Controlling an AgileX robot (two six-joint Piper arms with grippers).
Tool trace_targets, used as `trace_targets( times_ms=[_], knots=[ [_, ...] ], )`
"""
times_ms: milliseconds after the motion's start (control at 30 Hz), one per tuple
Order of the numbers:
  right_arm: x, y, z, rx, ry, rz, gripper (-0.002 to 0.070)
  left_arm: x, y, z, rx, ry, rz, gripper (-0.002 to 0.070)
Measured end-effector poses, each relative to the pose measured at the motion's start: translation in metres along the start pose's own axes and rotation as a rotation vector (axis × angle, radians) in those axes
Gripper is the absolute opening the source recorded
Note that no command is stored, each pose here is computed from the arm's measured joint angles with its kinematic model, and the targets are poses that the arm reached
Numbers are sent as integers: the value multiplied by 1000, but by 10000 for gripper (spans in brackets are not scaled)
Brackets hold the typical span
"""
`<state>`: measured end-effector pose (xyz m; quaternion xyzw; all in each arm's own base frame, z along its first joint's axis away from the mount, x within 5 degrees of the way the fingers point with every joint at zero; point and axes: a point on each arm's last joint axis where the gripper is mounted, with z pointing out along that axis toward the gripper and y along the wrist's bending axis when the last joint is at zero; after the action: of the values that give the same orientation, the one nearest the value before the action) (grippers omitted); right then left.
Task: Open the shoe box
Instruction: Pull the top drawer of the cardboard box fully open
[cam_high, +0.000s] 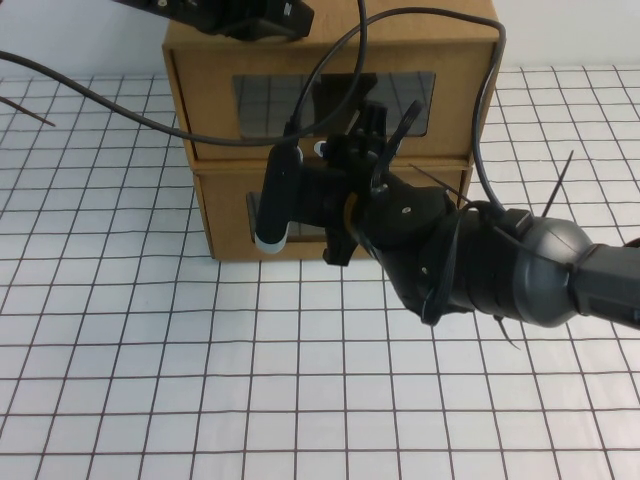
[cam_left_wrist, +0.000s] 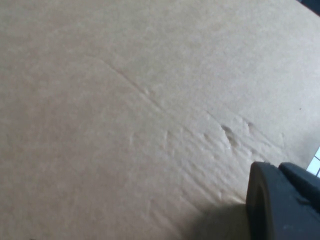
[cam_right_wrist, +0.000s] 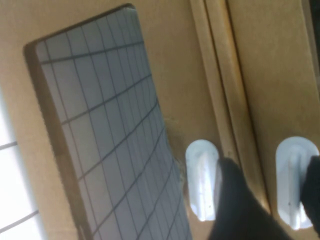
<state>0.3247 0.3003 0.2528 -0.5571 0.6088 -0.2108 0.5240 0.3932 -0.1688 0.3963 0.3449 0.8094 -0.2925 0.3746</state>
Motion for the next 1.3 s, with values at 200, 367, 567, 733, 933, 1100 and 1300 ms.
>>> trace_targets(
  times_ms=[200, 367, 567, 733, 933, 1100, 1300],
  knots=[
    [0, 0, 0, 6, 3, -4, 224, 0, 0, 0, 1, 0, -1, -2],
    [0, -3, 0, 19, 5, -9, 127, 0, 0, 0, 2, 1, -1, -2],
    [-1, -6, 3, 40, 15, -3, 81, 0, 0, 0, 2, 1, -1, -2],
    [-3, -8, 11, 68, 38, 0, 66, 0, 0, 0, 2, 1, -1, -2],
    [-3, -7, 14, 83, 53, -56, 15, 7, 0, 2, 15, 62, -3, -2],
    [-1, -6, 10, 76, 55, -65, 13, 9, 1, 3, 17, 78, -22, -2],
    [3, -6, -13, 58, 50, -61, 8, 10, -2, 3, 37, 95, -37, -3]
  ],
)
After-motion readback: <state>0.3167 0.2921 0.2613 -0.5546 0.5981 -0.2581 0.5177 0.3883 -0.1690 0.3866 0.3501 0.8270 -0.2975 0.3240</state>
